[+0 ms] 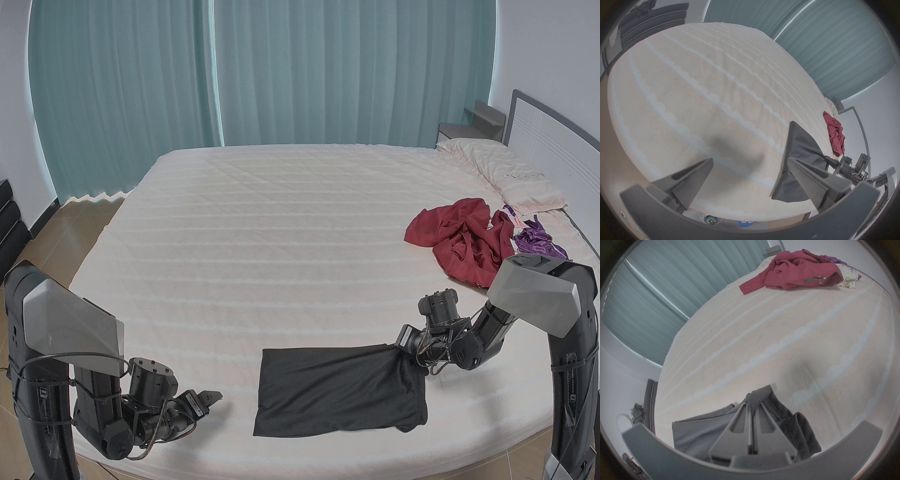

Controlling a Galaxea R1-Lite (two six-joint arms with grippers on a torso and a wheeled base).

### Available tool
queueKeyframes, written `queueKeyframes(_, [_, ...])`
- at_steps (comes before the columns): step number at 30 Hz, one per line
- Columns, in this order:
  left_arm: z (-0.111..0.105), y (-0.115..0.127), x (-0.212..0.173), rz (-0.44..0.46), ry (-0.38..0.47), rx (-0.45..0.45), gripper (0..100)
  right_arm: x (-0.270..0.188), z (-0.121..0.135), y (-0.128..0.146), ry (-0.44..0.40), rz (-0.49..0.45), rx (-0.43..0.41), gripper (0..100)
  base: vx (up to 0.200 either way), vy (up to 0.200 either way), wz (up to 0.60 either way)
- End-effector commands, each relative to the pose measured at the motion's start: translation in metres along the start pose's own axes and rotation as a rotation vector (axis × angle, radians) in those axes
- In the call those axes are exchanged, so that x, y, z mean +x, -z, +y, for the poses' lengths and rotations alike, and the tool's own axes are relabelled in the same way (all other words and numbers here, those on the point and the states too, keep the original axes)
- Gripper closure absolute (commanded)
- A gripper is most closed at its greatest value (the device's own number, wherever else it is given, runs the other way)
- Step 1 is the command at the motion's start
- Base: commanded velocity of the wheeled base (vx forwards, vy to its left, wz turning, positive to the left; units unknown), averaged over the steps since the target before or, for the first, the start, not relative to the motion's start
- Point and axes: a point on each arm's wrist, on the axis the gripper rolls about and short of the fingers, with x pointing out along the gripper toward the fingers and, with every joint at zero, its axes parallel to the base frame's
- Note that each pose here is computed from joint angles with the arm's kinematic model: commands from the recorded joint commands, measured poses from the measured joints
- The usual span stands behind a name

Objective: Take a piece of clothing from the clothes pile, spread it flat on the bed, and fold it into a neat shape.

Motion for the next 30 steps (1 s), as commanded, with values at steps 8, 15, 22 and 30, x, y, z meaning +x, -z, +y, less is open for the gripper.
queueKeyframes(8, [0.000,0.000,0.001,-0.017,-0.013,-0.002,0,-0.011,0.006,-0.012,-0.053,-0.061,0.022,100,0.000,0.000,0.00])
queueKeyframes(15, [-0.007,-0.006,-0.001,-0.066,0.056,-0.008,0,-0.023,-0.012,0.002,-0.055,-0.068,-0.078,0,0.000,0.000,0.00])
queueKeyframes(22, [-0.026,-0.020,0.000,-0.128,0.143,0.073,0,-0.043,-0.018,-0.009,-0.100,-0.187,-0.119,0,0.000,0.000,0.00])
queueKeyframes(30, [-0.092,-0.060,0.053,-0.080,0.123,0.199,0,-0.051,-0.042,0.000,-0.079,-0.139,-0.072,0,0.000,0.000,0.00])
